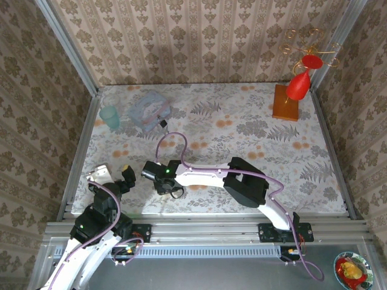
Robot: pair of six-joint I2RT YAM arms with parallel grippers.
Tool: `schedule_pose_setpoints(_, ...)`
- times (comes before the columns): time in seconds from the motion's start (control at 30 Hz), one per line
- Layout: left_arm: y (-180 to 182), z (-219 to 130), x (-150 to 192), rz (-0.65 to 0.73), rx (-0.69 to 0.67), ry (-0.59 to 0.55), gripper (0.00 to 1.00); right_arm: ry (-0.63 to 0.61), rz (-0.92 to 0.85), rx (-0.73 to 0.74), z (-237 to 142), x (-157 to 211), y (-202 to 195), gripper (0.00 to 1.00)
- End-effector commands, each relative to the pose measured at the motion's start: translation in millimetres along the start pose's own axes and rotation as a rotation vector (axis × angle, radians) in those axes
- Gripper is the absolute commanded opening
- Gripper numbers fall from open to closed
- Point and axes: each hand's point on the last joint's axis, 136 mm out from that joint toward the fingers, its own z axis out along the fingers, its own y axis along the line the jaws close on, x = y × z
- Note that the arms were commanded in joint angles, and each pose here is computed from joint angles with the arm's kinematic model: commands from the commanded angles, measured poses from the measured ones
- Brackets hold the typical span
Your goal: Unlock the padlock with the key
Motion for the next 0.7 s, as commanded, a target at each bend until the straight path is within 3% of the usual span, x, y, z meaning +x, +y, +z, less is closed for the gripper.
schedule_pose_setpoints(0.0, -2.4, -4.7, -10.9, -0.032, 0.021, -0.028, 1.0, 0.044, -0.029, 0.095, 17.5, 13.3, -15.9, 0.32)
schedule_pose_setpoints(0.17, -2.6, -4.4, -10.5, -0.032, 0.021, -0.027, 1.0, 0.046, -0.032, 0.131, 23.2, 14.3, -23.7, 0.28)
schedule_pose_setpoints(0.37, -3.4, -4.0, -9.9, -0.03, 0.025, -0.027, 1.0, 0.013, -0.033, 0.134, 14.7, 7.4, -26.8, 0.15)
schedule_pose_setpoints(0.53, -7.4, -2.2, -8.9, -0.024, 0.041, -0.027, 1.0, -0.051, -0.008, 0.104, -0.4, -1.6, -30.8, 0.02)
schedule_pose_setpoints(0.67, -10.0, -1.0, -8.2, -0.02, 0.051, -0.028, 1.0, -0.133, 0.031, 0.047, -19.5, -12.2, -36.0, 0.0)
